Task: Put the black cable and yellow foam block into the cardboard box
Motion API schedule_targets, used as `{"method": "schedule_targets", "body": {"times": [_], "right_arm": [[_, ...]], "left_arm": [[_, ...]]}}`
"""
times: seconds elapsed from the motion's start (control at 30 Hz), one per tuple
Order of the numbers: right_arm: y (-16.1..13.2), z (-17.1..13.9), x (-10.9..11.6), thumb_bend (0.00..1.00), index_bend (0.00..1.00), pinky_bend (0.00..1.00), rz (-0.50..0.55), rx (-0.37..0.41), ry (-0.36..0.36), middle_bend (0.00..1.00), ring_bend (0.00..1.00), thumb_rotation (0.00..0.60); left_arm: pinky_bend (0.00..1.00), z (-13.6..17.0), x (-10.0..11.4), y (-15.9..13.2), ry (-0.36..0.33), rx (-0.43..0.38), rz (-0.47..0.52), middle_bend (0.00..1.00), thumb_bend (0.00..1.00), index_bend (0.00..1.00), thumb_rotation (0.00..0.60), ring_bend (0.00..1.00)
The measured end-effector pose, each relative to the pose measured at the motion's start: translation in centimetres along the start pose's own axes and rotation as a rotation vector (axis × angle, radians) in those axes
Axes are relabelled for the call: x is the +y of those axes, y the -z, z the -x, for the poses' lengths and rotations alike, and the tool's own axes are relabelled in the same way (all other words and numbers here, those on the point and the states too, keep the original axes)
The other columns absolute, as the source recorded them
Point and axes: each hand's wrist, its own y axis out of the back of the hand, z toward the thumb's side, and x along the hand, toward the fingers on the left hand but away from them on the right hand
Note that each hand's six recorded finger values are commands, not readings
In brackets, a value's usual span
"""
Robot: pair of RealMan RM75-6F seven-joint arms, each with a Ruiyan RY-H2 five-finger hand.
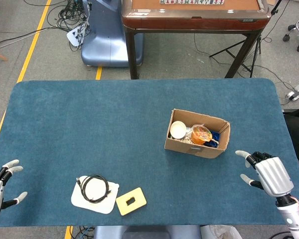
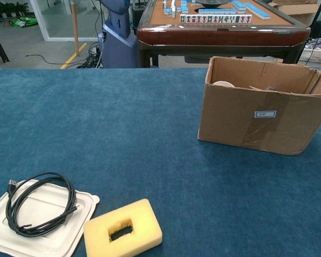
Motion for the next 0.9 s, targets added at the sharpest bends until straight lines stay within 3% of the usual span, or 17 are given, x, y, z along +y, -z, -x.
{"method": "schedule_targets", "body": {"times": [0.43, 0.7, 0.9], "right_arm": [[-0.1, 0.6, -0.2, 0.00, 0.32, 0.63, 0.011, 0.004, -0.017, 0.58, 0.48, 0.600], [0.9, 1.0, -0.6, 0.00, 0.32, 0.63, 0.021, -0.053, -0.018, 0.58, 0.47, 0.600], [1.1, 1.4, -1.2, 0.00, 0.32, 0.55, 0.048, -0.082, -0.027, 0.52, 0.41, 0.600]], "left_arm": [[0.61, 0.3, -0.2, -0.6, -0.009, -0.027, 0.035, 0.20, 0.07, 0.37, 0.600, 0.36], [0.61, 0.1, -0.6, -0.5, 0.005, -0.023, 0.027, 0.20, 0.07, 0.37, 0.600, 0.36], [0.61, 0.2, -0.5, -0.5, 0.004, -0.021, 0.031, 0.20, 0.07, 0.37, 0.600, 0.36]]}}
